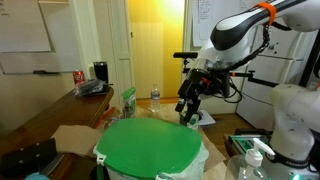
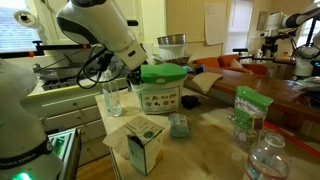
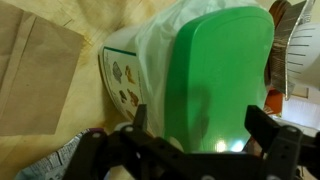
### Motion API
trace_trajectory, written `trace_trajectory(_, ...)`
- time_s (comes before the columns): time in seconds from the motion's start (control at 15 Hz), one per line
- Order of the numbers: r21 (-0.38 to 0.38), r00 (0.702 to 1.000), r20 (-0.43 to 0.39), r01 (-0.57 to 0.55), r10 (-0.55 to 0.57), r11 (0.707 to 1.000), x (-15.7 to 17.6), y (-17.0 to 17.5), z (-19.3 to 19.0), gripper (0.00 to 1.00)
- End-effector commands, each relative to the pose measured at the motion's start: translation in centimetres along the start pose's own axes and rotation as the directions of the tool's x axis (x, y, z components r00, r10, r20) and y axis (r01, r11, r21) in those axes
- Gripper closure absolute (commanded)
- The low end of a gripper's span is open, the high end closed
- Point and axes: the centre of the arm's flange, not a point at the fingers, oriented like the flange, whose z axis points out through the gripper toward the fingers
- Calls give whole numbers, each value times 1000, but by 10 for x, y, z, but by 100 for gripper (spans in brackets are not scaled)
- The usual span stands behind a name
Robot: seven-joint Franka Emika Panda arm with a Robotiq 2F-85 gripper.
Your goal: Open the trash can
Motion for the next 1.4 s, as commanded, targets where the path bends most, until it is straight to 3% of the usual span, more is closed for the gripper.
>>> trace_trajectory(0.0,66,1000,8,-21,20,998,-6,9,11,0)
trace_trajectory(1.33,180,994,52,-101,93,978,-11,19,46,0)
